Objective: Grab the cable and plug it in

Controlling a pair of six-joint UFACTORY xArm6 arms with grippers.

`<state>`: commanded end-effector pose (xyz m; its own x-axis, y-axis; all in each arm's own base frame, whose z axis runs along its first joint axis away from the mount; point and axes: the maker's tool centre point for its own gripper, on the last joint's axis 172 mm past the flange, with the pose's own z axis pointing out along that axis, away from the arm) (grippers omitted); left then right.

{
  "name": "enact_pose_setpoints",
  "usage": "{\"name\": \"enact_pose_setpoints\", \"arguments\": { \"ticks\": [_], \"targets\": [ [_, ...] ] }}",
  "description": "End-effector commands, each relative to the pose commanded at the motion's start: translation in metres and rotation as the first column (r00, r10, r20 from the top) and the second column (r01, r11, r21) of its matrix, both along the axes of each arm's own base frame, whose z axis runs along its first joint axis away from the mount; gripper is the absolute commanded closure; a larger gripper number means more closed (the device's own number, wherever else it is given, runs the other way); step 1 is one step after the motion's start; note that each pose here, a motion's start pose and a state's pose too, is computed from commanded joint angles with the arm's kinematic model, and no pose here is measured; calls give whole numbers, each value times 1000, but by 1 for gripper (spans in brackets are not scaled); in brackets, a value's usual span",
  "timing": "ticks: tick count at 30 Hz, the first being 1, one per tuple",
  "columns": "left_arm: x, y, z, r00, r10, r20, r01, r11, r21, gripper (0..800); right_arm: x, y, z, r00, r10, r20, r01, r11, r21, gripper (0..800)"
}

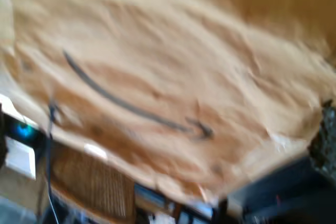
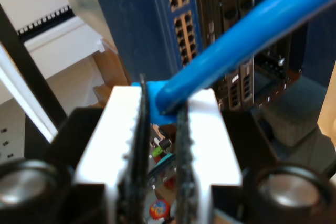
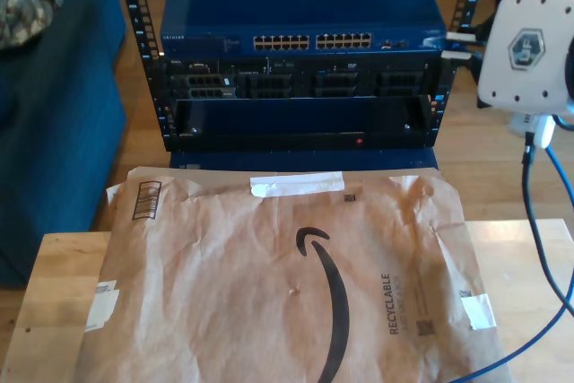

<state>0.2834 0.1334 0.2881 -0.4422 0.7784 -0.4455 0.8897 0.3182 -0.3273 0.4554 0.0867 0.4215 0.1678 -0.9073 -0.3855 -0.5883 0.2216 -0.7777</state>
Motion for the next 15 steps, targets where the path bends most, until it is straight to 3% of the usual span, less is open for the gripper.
{"name": "enact_pose_setpoints", "arguments": {
  "ticks": [2,6,9,12,15],
  "targets": [
    [-35,8,-16,1000,-24,-6,24,1000,-11,1,-1,0,2,1000,0,3,0,1000,2,800],
    [-112,46,-44,999,-29,-29,29,999,-25,1,-2,-4,-5,1000,-7,-8,7,1000,0,800],
    [-153,65,-52,999,-27,20,28,998,-50,1,-4,-4,-20,999,-9,-31,9,1000,0,800],
    [-194,78,-58,997,-51,50,54,997,-60,1,-5,-4,-26,999,-11,-41,11,1000,2,800],
    [-223,75,-67,995,-54,81,62,994,-93,0,-7,-4,-30,999,-10,-47,10,1000,2,800]
  ]
}}
